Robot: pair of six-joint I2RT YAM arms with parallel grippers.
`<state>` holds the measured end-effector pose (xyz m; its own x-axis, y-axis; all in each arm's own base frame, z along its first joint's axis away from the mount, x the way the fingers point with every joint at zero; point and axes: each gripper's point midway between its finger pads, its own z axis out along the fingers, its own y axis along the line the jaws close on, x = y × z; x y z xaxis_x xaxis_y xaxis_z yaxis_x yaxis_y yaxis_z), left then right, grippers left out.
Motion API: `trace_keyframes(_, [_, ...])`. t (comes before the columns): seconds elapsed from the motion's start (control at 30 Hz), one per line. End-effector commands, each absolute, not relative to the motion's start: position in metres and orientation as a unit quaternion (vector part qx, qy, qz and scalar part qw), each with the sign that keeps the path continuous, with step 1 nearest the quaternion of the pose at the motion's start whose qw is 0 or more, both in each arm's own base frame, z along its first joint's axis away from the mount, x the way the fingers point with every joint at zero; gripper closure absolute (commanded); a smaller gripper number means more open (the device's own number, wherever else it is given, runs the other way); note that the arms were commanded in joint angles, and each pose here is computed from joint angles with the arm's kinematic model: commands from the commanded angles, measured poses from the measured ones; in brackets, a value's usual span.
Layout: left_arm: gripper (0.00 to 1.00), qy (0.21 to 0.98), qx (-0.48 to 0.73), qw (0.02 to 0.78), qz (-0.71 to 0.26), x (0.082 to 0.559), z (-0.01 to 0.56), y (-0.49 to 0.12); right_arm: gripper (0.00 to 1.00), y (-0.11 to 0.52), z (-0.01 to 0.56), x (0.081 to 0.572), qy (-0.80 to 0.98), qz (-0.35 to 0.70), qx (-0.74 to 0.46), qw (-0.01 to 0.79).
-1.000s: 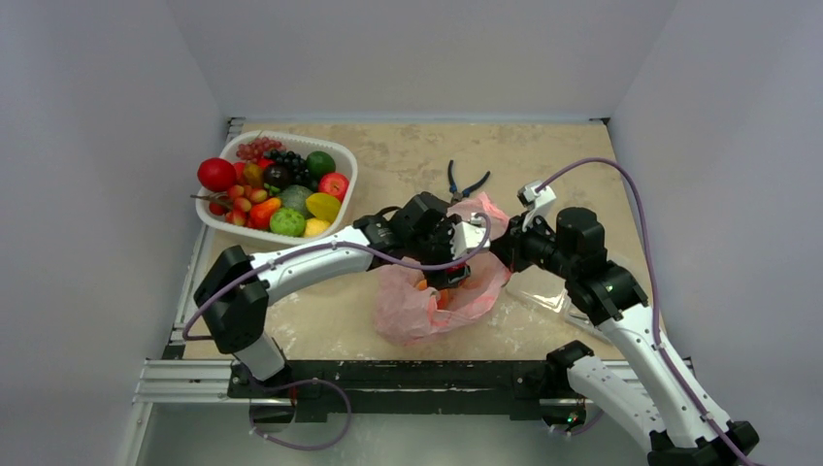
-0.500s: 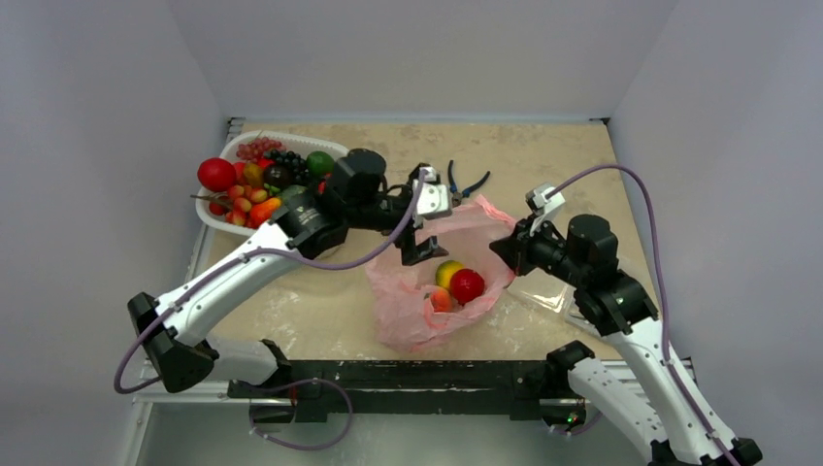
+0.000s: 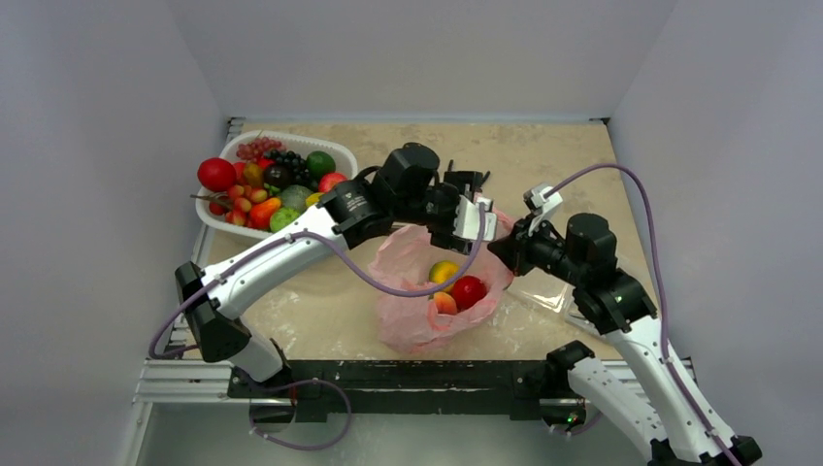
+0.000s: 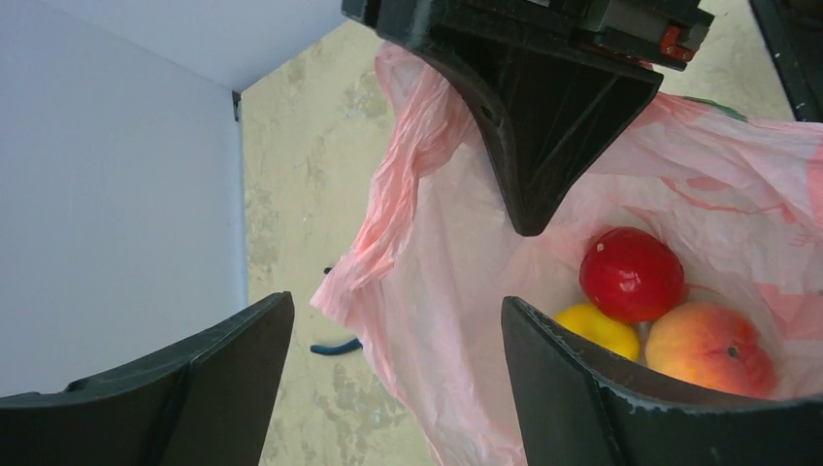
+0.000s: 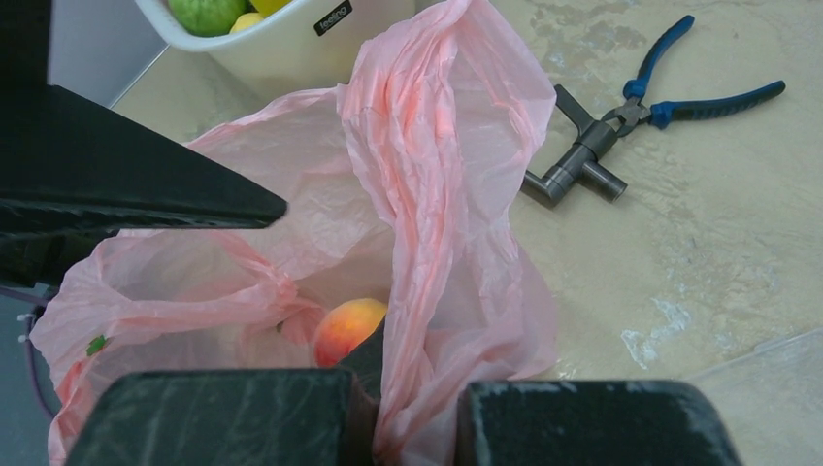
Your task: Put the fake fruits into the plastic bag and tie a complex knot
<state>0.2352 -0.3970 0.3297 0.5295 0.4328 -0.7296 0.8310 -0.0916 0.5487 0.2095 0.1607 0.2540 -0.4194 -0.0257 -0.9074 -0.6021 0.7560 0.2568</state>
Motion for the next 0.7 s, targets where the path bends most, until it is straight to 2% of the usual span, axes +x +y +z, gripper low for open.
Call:
trace_keyframes(0.0, [0.24,0.395,0.714,0.562,-0.135,0.246,0.359,-0.414,1.00,0.167,0.279,0.212,0.765,0.304,-0.208,0.528])
trace_keyframes(0.17, [0.36,0.386,0.705,0.586,-0.100,0.256,0.359,-0.431,1.00,0.171,0.282,0.210,0.759,0.313,-0.219,0.527])
trace_keyframes(0.23, [0.49,0.386,0.694,0.600,-0.093,0.261,0.366,-0.435,0.99,0.171,0.283,0.209,0.757,0.314,-0.224,0.527])
trace_keyframes(0.3, [0.65,0.389,0.684,0.610,-0.098,0.261,0.374,-0.436,0.93,0.172,0.283,0.208,0.756,0.316,-0.227,0.527])
trace_keyframes(0.37, [0.88,0.397,0.683,0.602,-0.116,0.257,0.376,-0.433,0.85,0.174,0.286,0.205,0.752,0.321,-0.235,0.526])
trace_keyframes(0.4, [0.99,0.412,0.674,0.596,-0.140,0.254,0.379,-0.428,0.79,0.173,0.289,0.204,0.750,0.321,-0.238,0.527])
trace_keyframes(0.5, [1.00,0.425,0.649,0.576,-0.257,0.236,0.393,-0.405,0.27,0.168,0.300,0.198,0.747,0.308,-0.248,0.535])
trace_keyframes(0.57, [1.00,0.417,0.642,0.555,-0.327,0.222,0.399,-0.390,0.03,0.164,0.312,0.192,0.739,0.306,-0.250,0.545])
trace_keyframes(0.67, [1.00,0.388,0.647,0.536,-0.380,0.203,0.407,-0.373,0.01,0.165,0.331,0.180,0.708,0.310,-0.281,0.569])
